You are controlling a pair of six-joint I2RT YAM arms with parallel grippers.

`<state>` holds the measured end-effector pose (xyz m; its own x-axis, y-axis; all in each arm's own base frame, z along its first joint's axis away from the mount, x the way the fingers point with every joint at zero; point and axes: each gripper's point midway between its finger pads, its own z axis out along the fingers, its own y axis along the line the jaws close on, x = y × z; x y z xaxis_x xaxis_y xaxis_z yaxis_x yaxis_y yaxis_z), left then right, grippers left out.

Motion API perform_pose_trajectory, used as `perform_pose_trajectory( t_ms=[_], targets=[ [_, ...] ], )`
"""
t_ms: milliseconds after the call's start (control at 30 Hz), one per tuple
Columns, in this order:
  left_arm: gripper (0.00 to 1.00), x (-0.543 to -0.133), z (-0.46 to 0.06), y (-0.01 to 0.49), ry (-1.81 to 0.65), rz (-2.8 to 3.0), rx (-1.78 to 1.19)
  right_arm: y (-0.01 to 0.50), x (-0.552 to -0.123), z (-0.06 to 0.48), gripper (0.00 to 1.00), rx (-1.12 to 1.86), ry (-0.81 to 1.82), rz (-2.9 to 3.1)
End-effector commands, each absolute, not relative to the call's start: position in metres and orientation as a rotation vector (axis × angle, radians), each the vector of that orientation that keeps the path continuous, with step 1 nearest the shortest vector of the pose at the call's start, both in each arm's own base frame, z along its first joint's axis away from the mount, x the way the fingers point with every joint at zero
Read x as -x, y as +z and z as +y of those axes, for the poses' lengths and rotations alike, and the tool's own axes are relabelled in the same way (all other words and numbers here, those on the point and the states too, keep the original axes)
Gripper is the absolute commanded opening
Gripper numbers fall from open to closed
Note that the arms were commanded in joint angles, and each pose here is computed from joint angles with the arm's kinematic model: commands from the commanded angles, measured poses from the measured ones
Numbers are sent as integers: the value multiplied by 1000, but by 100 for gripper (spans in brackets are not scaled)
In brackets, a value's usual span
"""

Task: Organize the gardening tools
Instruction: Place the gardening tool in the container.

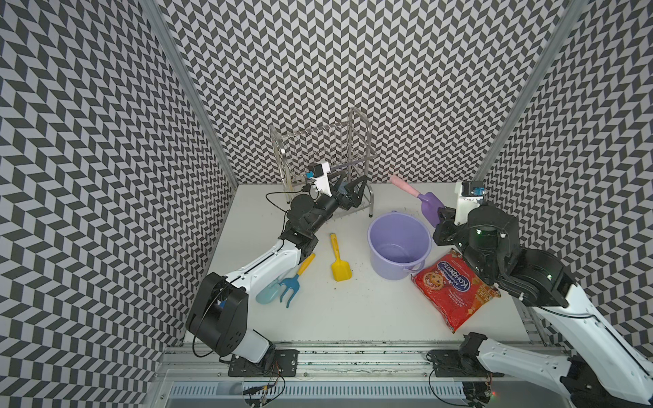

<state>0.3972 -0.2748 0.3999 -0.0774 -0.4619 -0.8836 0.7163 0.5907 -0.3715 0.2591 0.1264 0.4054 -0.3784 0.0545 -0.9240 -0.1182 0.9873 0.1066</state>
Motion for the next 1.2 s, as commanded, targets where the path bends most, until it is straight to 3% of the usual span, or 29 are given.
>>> perform_pose_trajectory(
  t_ms=[0, 433, 767, 1167],
  targets=[
    [100, -387, -276, 415, -933, 1281, -377, 379, -244, 124, 0, 100, 151, 2112],
    [100, -374, -302, 400, -837, 1207, -706, 352, -215, 113, 0, 136, 147, 2280],
    [98, -351, -343, 331, -920, 1180, -1155, 331, -225, 115, 0, 126, 59, 2324],
    [100, -350, -348, 317, -859, 1177, -1156, 289, -259, 122, 0, 180, -43, 2445]
  ],
)
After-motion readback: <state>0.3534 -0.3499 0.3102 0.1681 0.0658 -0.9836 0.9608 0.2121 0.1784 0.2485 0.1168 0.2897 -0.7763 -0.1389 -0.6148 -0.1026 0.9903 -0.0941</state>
